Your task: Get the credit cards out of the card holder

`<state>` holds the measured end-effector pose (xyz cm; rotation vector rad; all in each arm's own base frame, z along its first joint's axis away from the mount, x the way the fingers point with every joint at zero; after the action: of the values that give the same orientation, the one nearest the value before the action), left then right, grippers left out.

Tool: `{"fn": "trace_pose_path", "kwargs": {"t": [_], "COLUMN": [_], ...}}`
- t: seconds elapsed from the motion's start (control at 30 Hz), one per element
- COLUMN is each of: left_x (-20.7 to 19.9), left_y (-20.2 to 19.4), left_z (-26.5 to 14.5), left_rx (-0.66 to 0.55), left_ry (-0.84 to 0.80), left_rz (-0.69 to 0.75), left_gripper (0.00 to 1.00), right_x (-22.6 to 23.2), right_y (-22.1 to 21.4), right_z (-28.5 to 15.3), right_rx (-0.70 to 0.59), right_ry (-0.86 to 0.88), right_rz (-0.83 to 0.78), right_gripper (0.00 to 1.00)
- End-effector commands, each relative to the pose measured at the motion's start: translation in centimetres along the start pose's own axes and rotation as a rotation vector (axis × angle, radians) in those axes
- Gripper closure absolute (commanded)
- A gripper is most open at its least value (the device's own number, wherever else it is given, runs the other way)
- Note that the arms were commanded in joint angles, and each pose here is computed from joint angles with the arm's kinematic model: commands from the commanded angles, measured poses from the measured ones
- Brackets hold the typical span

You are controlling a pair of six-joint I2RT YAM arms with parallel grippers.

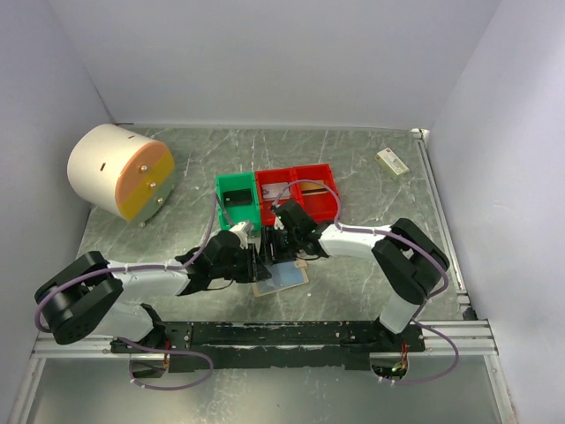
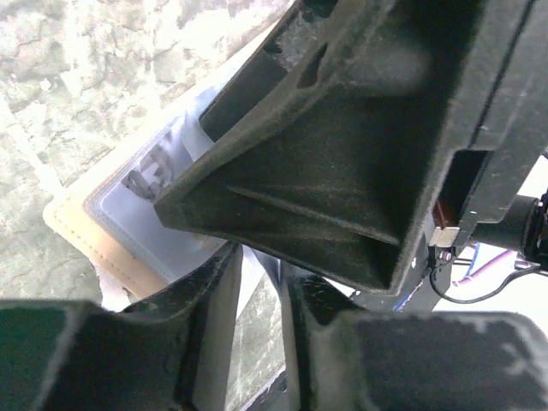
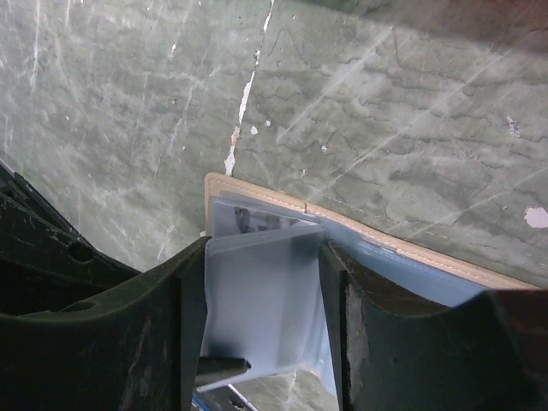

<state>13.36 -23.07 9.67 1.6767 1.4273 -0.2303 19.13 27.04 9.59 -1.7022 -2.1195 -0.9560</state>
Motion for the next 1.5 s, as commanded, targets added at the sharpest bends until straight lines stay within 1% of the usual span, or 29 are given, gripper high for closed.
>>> {"fn": "trace_pose_path", "kwargs": {"t": [0.0, 0.1, 0.27, 0.37, 0.43, 0.73, 0.87, 0.97, 1.13, 1.2, 1.27, 1.37, 1.47], "left_x": [0.3, 0.4, 0.0, -0.2, 0.0, 1.4, 1.6, 1.2, 0.5, 0.4, 0.2, -0.2, -0.8], "left_y": [1.0, 0.9, 1.1, 1.2, 1.2, 1.0, 1.7, 2.3, 2.6, 2.8, 3.0, 3.2, 3.4], "left_z": [0.3, 0.0, -0.6, -0.8, -1.0, -2.7, -4.3, -5.2, -4.6, -4.2, -3.8, -3.3, -2.9], "left_rx": [-0.056, -0.065, -0.084, -0.086, -0.080, -0.052, -0.045, -0.054, -0.039, -0.028, -0.021, -0.023, -0.027], "left_ry": [0.096, 0.099, 0.069, 0.059, 0.084, 0.294, 0.428, 0.452, 0.396, 0.400, 0.413, 0.413, 0.365], "left_rz": [-0.021, -0.021, -0.007, 0.004, 0.002, 0.013, 0.028, 0.053, 0.083, 0.082, 0.080, 0.083, 0.086], "left_gripper": [0.67, 0.72, 0.92, 0.93, 0.93, 0.93, 0.93, 0.93, 0.87, 0.81, 0.72, 0.61, 0.57], "right_x": [0.3, 0.6, 1.0, 0.9, 0.8, -0.4, -0.7, -1.0, -1.3, -1.4, -1.4, -1.6, -2.1], "right_y": [0.0, 0.3, 1.2, 1.9, 2.2, 3.5, 3.3, 3.2, 3.2, 3.2, 3.0, 2.5, 1.6], "right_z": [-0.7, -1.2, -2.4, -3.3, -4.0, -6.3, -6.4, -6.0, -5.4, -5.4, -5.3, -4.9, -4.5], "right_rx": [0.011, 0.002, -0.033, -0.062, -0.087, -0.211, -0.226, -0.219, -0.198, -0.194, -0.181, -0.138, -0.100], "right_ry": [-0.008, 0.010, 0.045, 0.036, 0.025, -0.033, -0.030, -0.019, -0.009, -0.004, 0.008, 0.032, 0.043], "right_rz": [-0.001, -0.002, 0.001, 0.005, 0.002, 0.007, 0.019, 0.033, 0.046, 0.048, 0.047, 0.055, 0.067], "right_gripper": [0.46, 0.43, 0.38, 0.36, 0.34, 0.30, 0.30, 0.30, 0.30, 0.30, 0.30, 0.31, 0.31]}}
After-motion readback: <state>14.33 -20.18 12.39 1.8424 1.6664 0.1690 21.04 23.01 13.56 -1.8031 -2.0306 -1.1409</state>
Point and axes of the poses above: each gripper's point midway between its finger pads, its own z axis out along the fingers, its own x axis along the line the jaws close on, y = z × x, the point moved 9 cm from there along -z, back along the fingers, and after that the axes turned 3 degrees about z, right-handed, at the moved point
